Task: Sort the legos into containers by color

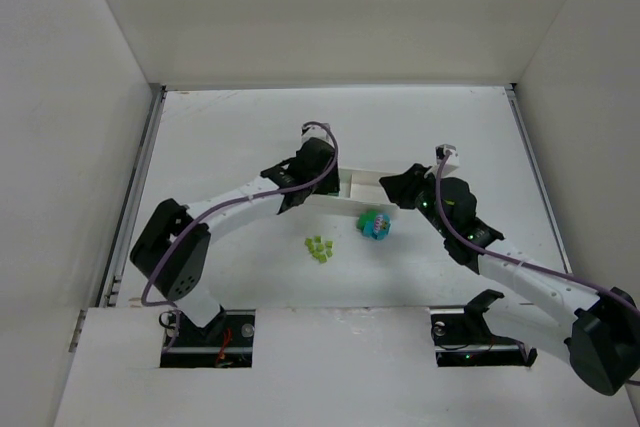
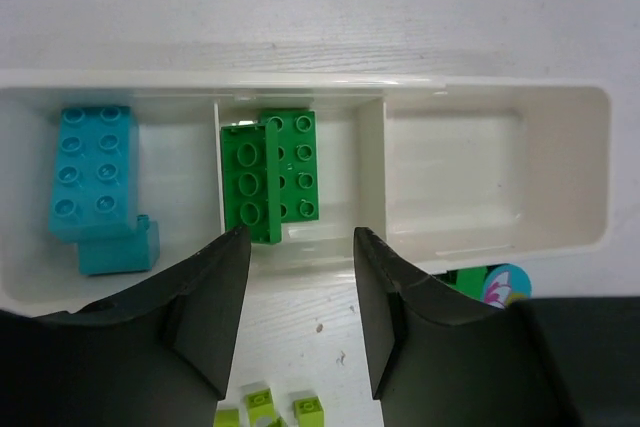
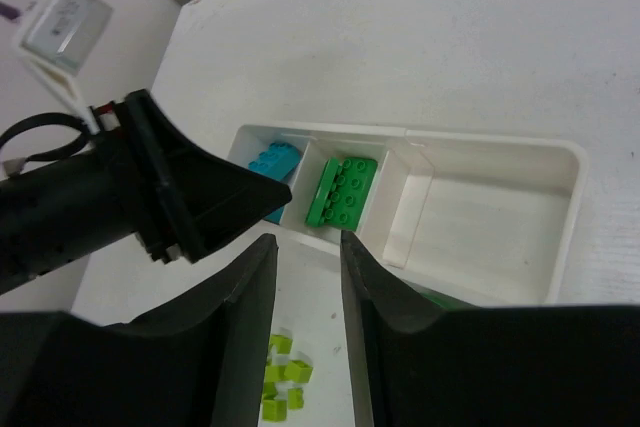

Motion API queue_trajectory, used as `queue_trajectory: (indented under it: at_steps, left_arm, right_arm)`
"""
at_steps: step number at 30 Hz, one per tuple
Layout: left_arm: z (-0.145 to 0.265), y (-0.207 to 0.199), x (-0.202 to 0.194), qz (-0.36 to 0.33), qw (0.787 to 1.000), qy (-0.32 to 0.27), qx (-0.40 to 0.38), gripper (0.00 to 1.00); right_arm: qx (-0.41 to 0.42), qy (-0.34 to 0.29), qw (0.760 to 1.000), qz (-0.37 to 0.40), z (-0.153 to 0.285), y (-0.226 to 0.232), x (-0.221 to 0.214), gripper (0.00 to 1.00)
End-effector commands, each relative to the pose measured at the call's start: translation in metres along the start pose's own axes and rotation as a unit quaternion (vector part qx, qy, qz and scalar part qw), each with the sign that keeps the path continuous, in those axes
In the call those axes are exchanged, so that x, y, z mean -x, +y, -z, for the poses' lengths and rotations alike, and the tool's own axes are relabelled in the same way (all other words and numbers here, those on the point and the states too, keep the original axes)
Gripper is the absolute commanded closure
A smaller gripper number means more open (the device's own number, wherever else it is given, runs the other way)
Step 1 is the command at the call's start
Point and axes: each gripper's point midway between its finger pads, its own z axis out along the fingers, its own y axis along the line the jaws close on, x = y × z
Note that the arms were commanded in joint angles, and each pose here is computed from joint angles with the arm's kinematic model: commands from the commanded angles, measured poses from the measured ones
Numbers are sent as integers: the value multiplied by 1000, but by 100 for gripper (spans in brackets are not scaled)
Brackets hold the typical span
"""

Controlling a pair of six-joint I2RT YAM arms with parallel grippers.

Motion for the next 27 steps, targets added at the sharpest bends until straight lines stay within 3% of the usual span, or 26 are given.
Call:
queue_trajectory:
  at_steps: [1,6,10,15,21,27]
  left_arm:
    - [40,-13,37,19,996,-71,-42,58]
    - [67,-18,22,43,992,-76,-93,58]
    - [80,-14,-2,68,988,-59,-123,58]
    - [94,-12,-24,105,979,-39,-170,58]
    - [102,-4,-39,124,973,-39,-193,57]
    - [105,6,-44,130,972,-43,-191,57]
  right_arm:
    - [-7,-16,1000,1,1,-1,9,68]
    - [-77,12,997,9,20,-22,-18,67]
    - [-136,25,990,22,43,-39,-35,34]
    - [-145,101,984,32,44,-42,-80,17]
    - [-152,157,974,62,19,-32,-114,4]
    - [-190,180,960,101,7,-38,-131,0]
